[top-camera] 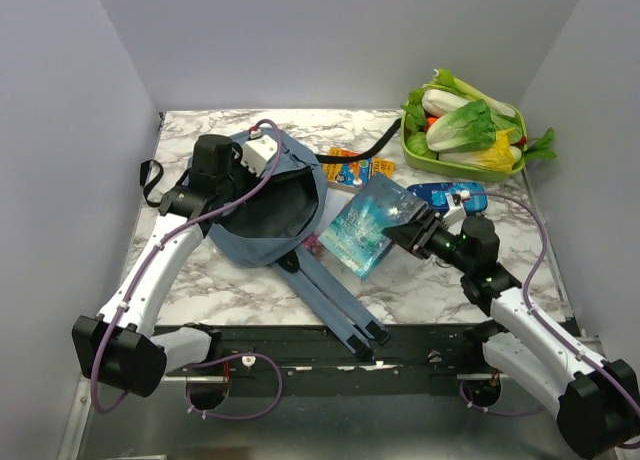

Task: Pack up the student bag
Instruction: Pick up the book from the center of the board, then place the book in the student bag.

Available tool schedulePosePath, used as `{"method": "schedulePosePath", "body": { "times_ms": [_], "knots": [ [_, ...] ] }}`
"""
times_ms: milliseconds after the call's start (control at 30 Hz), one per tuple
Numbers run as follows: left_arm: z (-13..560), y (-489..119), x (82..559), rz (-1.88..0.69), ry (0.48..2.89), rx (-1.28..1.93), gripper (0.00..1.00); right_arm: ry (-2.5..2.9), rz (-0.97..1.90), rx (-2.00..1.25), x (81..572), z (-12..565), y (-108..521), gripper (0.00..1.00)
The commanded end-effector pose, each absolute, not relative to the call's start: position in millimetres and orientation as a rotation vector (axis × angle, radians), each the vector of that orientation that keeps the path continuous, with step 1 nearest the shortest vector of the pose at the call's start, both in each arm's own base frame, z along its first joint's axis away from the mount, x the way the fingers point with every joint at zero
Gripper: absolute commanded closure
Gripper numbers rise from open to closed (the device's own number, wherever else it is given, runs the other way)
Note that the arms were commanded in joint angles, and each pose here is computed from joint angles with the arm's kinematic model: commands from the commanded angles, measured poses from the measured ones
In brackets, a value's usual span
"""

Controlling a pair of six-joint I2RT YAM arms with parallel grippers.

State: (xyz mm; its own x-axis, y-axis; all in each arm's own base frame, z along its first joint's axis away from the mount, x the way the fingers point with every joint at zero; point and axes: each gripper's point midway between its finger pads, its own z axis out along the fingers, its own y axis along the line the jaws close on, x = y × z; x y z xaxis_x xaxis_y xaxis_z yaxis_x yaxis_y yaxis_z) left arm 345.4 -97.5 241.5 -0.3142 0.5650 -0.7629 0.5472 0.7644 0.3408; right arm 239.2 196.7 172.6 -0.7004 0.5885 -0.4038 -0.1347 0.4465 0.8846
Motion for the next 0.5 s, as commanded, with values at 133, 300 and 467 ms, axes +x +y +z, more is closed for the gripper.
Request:
{"method": "schedulePosePath", "body": {
  "times_ms": [133, 300, 467],
  "knots": [
    [251, -102, 338, -0.029, 1.95, 0.772, 1.0, 1.753, 1.667, 0.132, 238, 297, 257, 0.99],
    [269, -111, 338, -0.084, 1.921, 0.75, 1.0, 1.856, 1.618, 0.235, 251, 287, 291, 0.99],
    [278, -129, 330, -0.188, 1.931, 0.745, 1.0, 1.852, 1.484, 0.416, 280, 276, 302, 0.99]
  ]
}}
